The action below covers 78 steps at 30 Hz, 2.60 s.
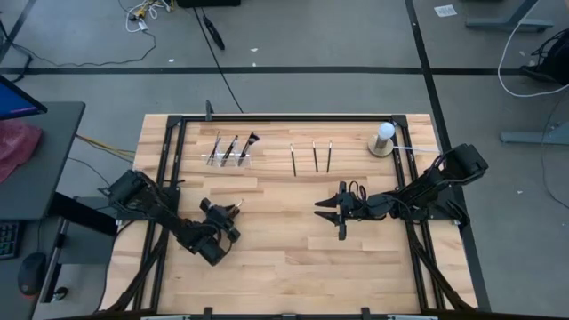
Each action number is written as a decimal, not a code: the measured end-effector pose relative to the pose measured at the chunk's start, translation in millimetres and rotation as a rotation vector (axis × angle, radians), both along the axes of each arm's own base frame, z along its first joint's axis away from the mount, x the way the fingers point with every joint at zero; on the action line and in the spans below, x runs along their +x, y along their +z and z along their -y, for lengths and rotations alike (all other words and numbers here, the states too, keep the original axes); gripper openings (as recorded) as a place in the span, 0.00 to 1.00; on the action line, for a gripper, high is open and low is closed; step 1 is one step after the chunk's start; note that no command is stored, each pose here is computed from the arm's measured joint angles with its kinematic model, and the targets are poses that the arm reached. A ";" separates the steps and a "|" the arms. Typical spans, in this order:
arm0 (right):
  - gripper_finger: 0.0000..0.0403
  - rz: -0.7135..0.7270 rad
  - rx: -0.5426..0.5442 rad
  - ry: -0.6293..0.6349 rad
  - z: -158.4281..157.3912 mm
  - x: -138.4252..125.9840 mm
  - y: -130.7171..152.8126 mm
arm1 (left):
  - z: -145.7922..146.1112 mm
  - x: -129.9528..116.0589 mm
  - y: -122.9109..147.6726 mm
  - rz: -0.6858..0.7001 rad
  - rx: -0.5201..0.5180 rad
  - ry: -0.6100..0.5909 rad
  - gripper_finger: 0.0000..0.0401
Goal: Put items in baskets/containers
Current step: Put the eyeshadow brush into the transparent organizer
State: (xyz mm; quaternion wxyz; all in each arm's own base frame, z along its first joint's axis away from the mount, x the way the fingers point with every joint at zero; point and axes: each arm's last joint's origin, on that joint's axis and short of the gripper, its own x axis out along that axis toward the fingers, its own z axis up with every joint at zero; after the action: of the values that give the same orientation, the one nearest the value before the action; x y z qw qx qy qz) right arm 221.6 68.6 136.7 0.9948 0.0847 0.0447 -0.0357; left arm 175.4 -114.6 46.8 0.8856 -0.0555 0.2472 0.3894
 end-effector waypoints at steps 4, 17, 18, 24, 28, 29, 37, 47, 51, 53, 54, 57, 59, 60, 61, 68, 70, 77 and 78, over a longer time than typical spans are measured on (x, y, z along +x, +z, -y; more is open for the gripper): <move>0.33 -0.001 0.000 0.000 0.0 0.0 -0.1 | 6.3 -4.1 -0.9 -0.006 -0.001 -0.038 0.10; 0.33 -0.001 -0.003 0.000 0.0 0.0 -0.1 | 11.7 -2.2 5.8 0.038 -0.047 -0.068 0.04; 0.33 -0.001 -0.003 0.000 0.0 0.0 -0.1 | 12.5 -1.7 8.8 0.041 -0.054 -0.076 0.04; 0.33 0.004 -0.002 0.000 0.0 0.0 0.4 | 21.4 5.2 29.6 0.055 -0.147 -0.163 0.04; 0.33 0.005 -0.005 0.000 0.0 0.0 0.5 | 26.6 14.3 38.0 0.103 -0.128 -0.225 0.04; 0.33 0.005 -0.005 0.000 0.0 0.0 0.5 | 27.5 17.2 39.7 0.118 -0.125 -0.235 0.04; 0.33 0.001 -0.006 0.052 -1.5 0.0 0.2 | 27.1 48.2 61.1 0.243 -0.083 -0.341 0.04; 0.33 -0.058 -0.149 0.168 -17.3 34.8 -13.0 | 8.6 85.1 100.6 0.471 -0.047 -0.617 0.05; 0.33 -0.033 -0.204 0.162 -27.2 63.2 -14.8 | 3.0 89.3 104.0 0.506 -0.067 -0.652 0.05; 0.33 -0.015 -0.227 0.155 -31.5 75.4 -13.3 | 2.4 89.6 104.3 0.508 -0.065 -0.653 0.05; 0.33 -0.007 -0.234 0.151 -32.7 80.4 -12.4 | 2.1 89.7 104.3 0.506 -0.063 -0.654 0.05; 0.33 0.021 -0.232 0.118 -34.7 91.6 -7.4 | 2.3 89.6 104.3 0.505 -0.062 -0.657 0.05; 0.33 0.037 -0.220 0.104 -34.3 96.5 -3.9 | 2.5 89.9 104.5 0.505 -0.060 -0.658 0.05; 0.33 0.042 -0.216 0.100 -34.1 97.8 -2.6 | 2.5 89.9 104.6 0.506 -0.060 -0.657 0.05; 0.33 0.047 -0.206 0.099 -34.2 99.3 -1.2 | 2.5 89.9 104.6 0.506 -0.060 -0.658 0.05; 0.29 0.070 -0.189 0.118 -36.5 102.8 3.3 | 2.4 90.0 104.9 0.502 -0.048 -0.661 0.05; 0.24 0.074 -0.188 0.117 -36.4 102.8 3.7 | 2.4 90.0 104.9 0.502 -0.048 -0.661 0.05; 0.05 0.075 -0.184 0.118 -36.3 102.9 3.8 | 2.4 90.0 104.9 0.501 -0.046 -0.659 0.06; 0.03 0.076 -0.183 0.121 -36.4 102.9 3.8 | 2.5 90.0 105.0 0.500 -0.045 -0.662 0.06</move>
State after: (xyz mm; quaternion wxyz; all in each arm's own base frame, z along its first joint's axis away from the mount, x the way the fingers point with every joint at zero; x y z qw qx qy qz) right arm 324.5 104.9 140.6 0.9996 -0.0083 0.0087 0.0237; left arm 265.4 -117.1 151.8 0.9942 -0.0854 0.0374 0.0526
